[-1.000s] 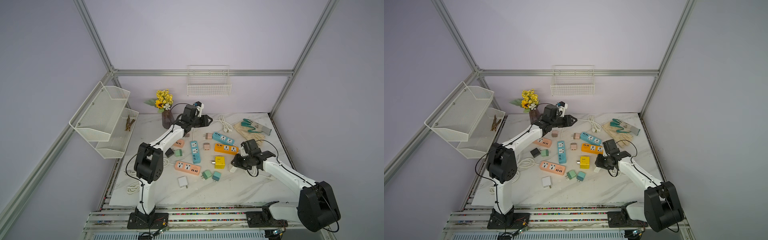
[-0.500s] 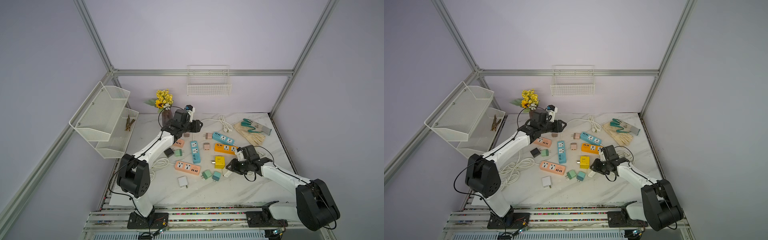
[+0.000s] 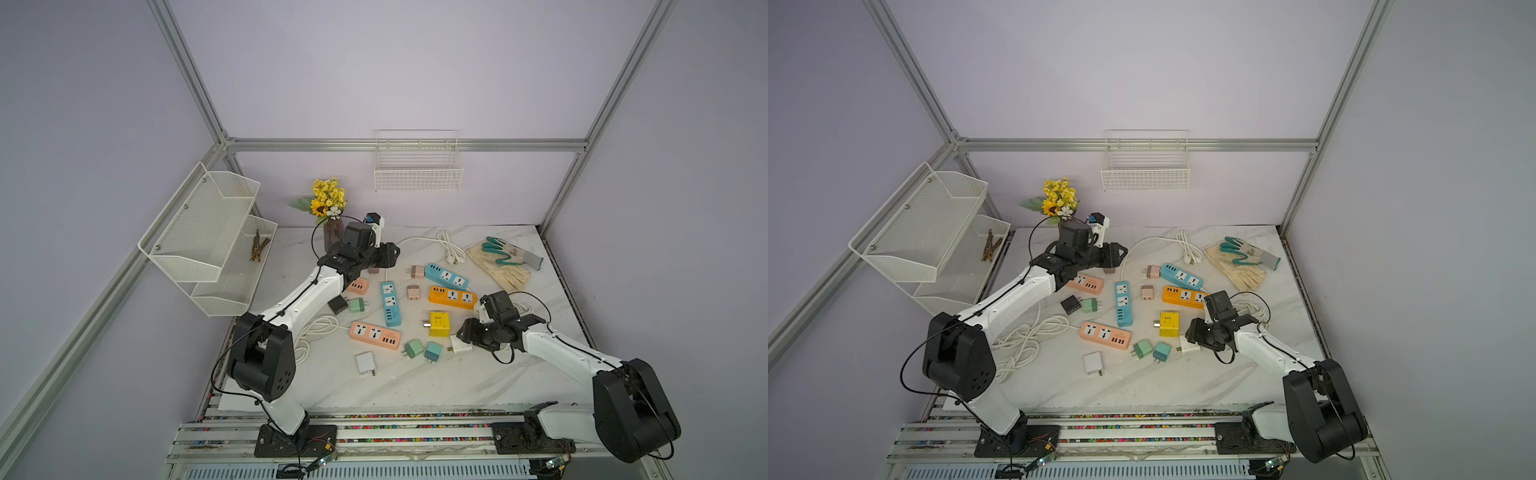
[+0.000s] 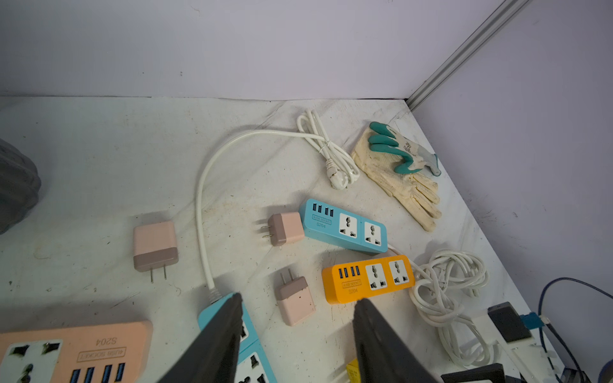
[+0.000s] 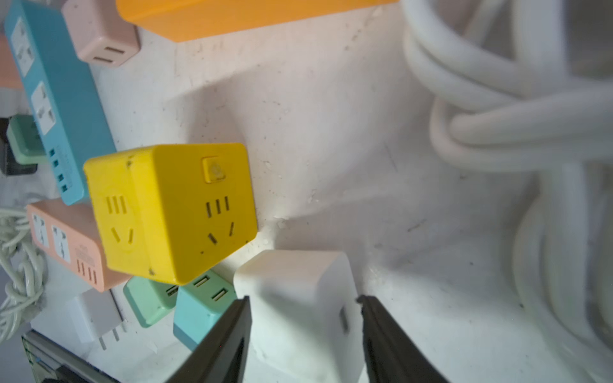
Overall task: Pull the plug off the socket
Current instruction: Place the plug at the center of the board, then reset both arms
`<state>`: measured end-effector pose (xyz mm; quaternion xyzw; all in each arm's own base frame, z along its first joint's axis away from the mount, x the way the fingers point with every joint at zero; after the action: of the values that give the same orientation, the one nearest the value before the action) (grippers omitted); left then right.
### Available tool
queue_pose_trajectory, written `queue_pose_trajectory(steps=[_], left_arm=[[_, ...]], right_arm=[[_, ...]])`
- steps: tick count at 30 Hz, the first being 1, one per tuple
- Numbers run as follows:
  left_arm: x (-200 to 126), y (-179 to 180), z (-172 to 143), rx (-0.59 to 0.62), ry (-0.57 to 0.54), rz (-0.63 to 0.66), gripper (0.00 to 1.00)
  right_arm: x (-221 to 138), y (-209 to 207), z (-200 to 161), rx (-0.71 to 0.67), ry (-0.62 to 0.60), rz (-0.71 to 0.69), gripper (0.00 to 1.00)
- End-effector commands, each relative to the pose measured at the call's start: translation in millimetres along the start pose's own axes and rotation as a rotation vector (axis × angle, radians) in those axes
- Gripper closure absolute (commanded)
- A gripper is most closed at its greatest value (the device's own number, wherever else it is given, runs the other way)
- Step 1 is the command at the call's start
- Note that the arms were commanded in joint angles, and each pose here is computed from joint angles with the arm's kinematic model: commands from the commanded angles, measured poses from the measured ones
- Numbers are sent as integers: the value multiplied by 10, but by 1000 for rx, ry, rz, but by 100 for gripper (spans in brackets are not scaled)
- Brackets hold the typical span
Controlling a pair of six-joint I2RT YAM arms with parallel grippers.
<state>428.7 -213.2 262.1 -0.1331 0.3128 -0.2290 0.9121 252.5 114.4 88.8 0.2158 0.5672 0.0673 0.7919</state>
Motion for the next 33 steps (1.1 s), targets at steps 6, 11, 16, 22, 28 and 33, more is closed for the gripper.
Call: queue_pose_trajectory(steps=[6,11,16,22,28,33], left_arm=[[-343,70,166,38,-122,81,41],[-487,305,42,81,-171,224,1],[-654,693,-146,122,-239,467,0],[-577,969,-411,352,-249,564,0],[-516,1280,-498,466,-238,699,0],[-672,1783,-686,309,-183,684,0]], right_arm=[[-591,86,632,-10,-330,-155,15],[-1076,213,1220,-72,-694,-231,0],[-1392,362,1616,-203,-972,-292,0],[-1295,344,1844,-314,-1040,-431,0],[-1128,68,1869,-371,-1056,-556,1],[-919,-187,1681,-378,-1031,-449,1]])
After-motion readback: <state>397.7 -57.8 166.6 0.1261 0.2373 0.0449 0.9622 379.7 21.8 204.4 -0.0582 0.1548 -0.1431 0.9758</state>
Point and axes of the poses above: each gripper's point midway between its finger pads, its own x axis out along the fingers, its own y axis along the line the jaws close on, z = x × y, the point moved 4 cm from there along -x, back along the fingers, and after that the axes turned 1 degree about -x, right-handed, at the moved point
